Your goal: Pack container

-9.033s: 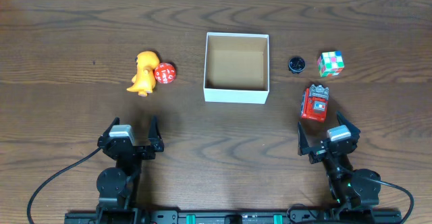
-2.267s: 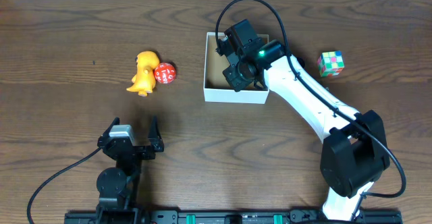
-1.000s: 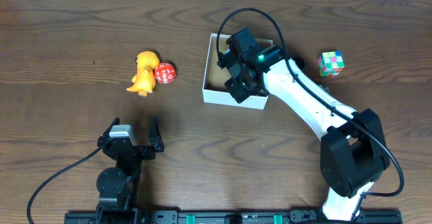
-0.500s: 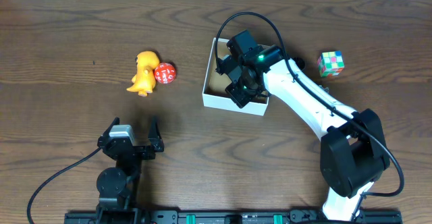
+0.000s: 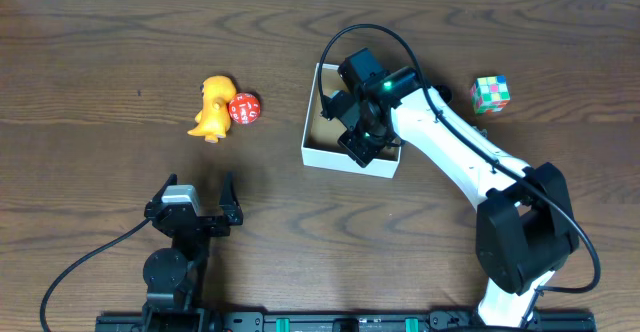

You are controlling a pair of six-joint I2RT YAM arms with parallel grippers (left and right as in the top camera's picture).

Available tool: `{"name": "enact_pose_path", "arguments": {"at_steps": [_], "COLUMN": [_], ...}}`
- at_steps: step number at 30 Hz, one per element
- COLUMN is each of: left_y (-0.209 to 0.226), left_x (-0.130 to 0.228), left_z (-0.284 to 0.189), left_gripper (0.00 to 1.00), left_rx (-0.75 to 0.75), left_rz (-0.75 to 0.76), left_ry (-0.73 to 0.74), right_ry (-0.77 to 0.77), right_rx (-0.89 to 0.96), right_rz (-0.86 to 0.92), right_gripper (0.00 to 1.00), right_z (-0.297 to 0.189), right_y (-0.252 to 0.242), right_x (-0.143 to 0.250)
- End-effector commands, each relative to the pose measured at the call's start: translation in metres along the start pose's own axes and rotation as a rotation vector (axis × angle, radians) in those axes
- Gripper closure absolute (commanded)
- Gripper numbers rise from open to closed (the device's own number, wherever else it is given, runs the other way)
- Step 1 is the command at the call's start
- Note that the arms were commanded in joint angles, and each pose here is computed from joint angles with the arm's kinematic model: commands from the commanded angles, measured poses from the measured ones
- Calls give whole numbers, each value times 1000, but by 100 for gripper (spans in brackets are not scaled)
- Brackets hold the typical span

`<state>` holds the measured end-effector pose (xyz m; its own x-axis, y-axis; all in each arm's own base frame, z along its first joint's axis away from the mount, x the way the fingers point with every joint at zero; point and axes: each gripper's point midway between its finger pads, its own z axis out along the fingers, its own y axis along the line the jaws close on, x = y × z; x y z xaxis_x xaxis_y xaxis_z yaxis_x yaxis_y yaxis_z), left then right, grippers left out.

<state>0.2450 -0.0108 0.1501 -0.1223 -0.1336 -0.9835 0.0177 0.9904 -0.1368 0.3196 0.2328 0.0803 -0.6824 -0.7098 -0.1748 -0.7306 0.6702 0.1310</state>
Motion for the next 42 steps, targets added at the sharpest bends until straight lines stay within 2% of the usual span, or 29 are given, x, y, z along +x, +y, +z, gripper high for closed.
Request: {"name": "enact_pose_path", "arguments": {"at_steps": [1, 9, 12, 20, 25, 30, 38, 42], "left_y": [5, 5, 5, 5, 5, 5, 5, 5], "left_x": [17, 17, 17, 17, 17, 17, 17, 17], "left_z": [1, 1, 1, 1, 1, 1, 1, 1], "left_gripper": [2, 2, 2, 2, 2, 2, 2, 2], "left_rx": [-22, -22, -22, -22, -22, -22, -22, -22], "left_rz": [0, 0, 0, 0, 0, 0, 0, 0], "left_ry": [54, 54, 54, 54, 54, 54, 54, 54], "right_ry": [-34, -22, -42, -139, -208, -256, -301, -334], "right_rx": [-8, -11, -2, 68, 183, 240, 449, 468], "right_rz": [-59, -68, -9, 235, 426, 494, 828, 933], "right_gripper": [99, 99, 99, 99, 99, 99, 99, 99], "right_z": [-17, -21, -23, -43, -68, -83, -97, -100], "right_y": [10, 10, 4, -39, -82, -101, -144, -152], "right_x": [-1, 4, 1, -6, 1, 3, 22, 25]}}
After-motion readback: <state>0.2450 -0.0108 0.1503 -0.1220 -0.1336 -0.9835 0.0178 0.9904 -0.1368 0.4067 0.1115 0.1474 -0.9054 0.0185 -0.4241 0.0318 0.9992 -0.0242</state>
